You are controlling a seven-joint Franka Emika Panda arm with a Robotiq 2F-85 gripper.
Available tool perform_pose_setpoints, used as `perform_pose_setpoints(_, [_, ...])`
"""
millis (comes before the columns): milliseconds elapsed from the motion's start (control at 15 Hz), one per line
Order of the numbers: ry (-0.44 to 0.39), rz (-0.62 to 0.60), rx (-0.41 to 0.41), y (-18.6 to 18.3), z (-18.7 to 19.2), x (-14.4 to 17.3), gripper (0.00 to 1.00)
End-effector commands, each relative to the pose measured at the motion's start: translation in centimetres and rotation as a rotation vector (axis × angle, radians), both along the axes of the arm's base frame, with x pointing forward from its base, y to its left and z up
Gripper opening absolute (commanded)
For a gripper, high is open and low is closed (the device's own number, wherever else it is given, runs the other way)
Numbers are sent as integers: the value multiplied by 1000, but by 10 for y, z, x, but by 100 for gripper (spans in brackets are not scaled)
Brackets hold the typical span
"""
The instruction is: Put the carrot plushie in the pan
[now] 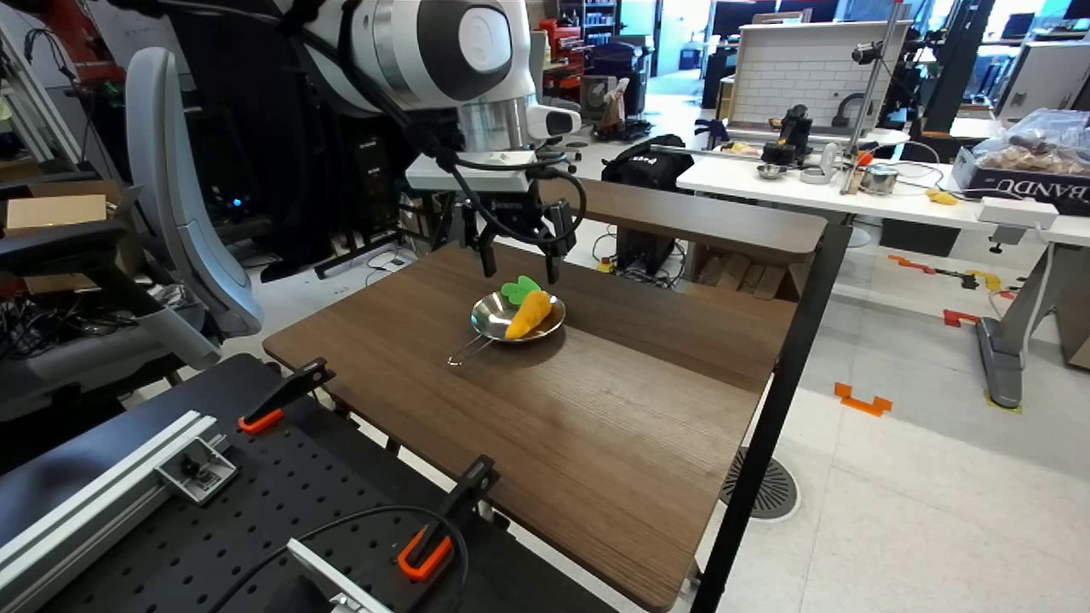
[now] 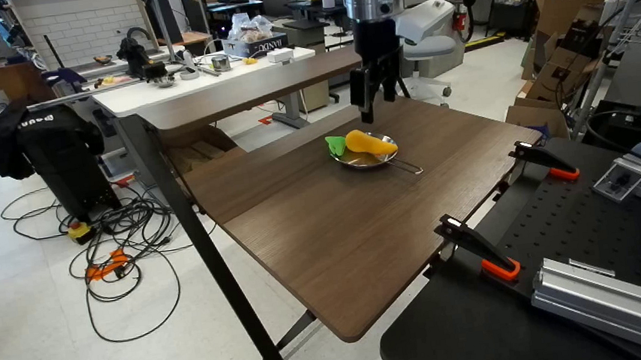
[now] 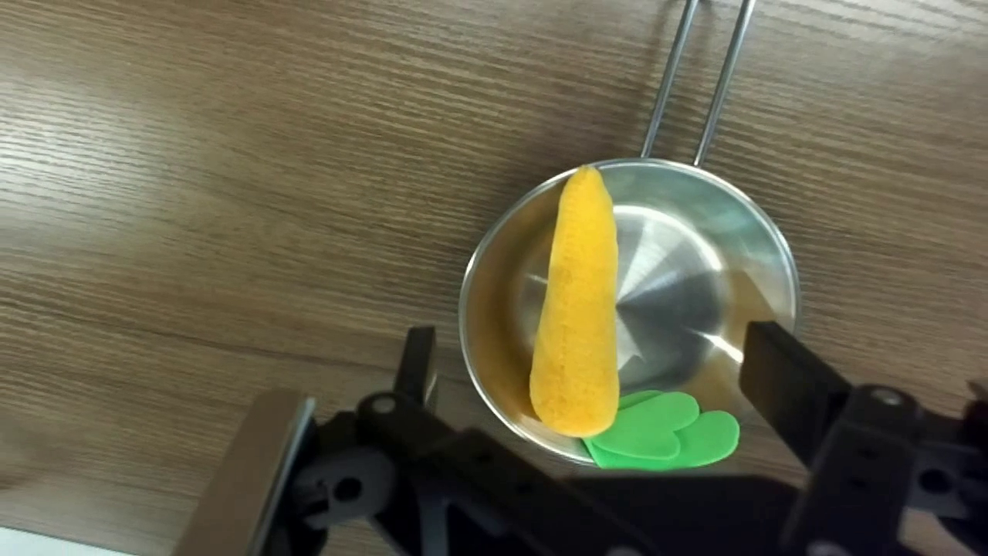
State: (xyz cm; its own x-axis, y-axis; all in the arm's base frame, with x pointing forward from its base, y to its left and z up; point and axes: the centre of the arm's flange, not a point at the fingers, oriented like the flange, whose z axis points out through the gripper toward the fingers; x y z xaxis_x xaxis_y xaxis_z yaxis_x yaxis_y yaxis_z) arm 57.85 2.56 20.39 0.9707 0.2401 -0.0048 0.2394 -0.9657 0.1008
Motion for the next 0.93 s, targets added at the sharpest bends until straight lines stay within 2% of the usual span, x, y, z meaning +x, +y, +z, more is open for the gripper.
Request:
perform_pose_setpoints(0, [-52,3,0,-6,26,-19,100])
perform_pose_setpoints(800, [-96,-34,-1,-8,73,-48,100])
perform_pose_setpoints(867, [-69,-30,11,-5,59,-31,100])
